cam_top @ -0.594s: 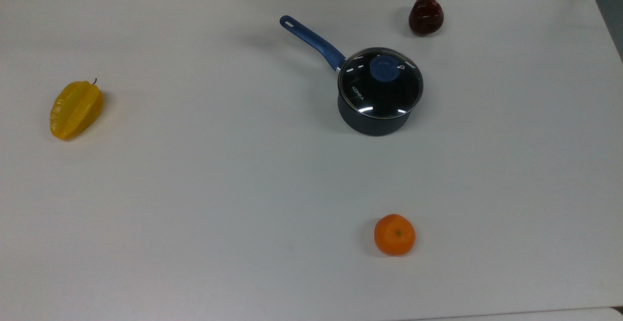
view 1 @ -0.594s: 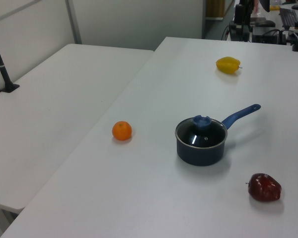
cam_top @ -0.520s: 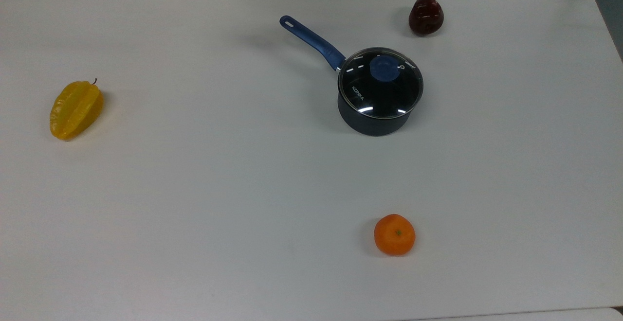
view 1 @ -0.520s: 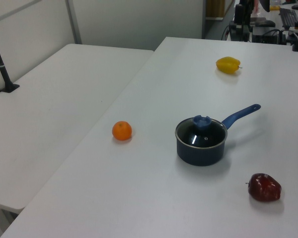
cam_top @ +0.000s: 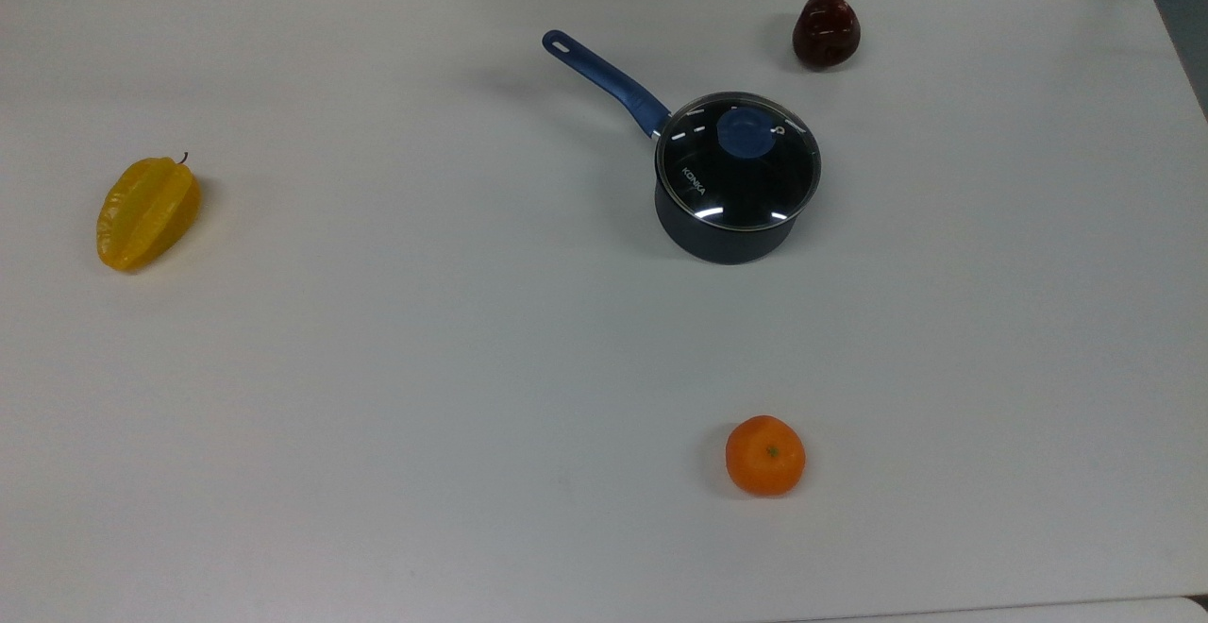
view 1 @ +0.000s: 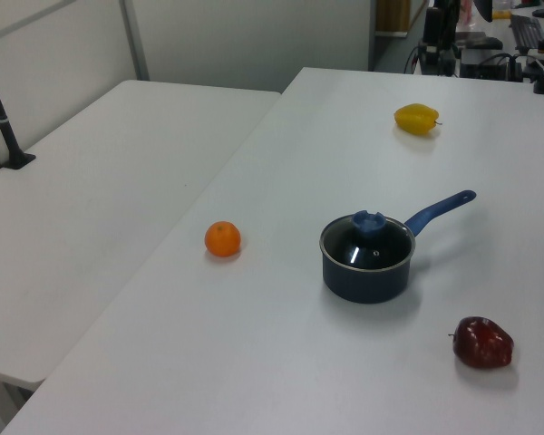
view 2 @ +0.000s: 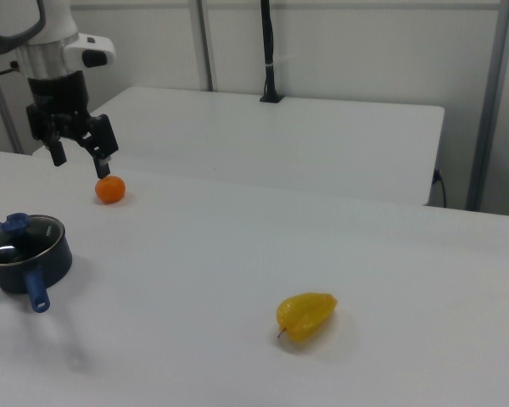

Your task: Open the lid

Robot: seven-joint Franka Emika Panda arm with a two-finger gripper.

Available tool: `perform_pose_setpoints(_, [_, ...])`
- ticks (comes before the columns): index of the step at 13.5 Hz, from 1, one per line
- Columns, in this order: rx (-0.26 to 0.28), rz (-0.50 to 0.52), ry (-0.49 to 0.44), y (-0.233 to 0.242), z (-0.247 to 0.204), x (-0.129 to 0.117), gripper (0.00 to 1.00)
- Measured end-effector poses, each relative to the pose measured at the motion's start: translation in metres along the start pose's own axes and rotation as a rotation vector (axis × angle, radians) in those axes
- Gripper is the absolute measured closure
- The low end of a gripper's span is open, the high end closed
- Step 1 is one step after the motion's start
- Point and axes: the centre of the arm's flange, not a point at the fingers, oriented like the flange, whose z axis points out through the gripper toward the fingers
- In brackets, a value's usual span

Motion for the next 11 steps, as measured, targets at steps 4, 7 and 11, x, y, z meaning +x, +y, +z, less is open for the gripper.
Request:
perform_pose_setpoints(4, [0.017, -0.137, -0.009, -0.082, 0.016, -0.004, 0.00])
perform_pose_setpoints(7, [0.023, -0.224, 0.015, -0.151, 0.043, -0.013, 0.00])
perform_pose_setpoints(11, [0.043, -0.266, 0.084, -0.208, 0.100, -0.024, 0.00])
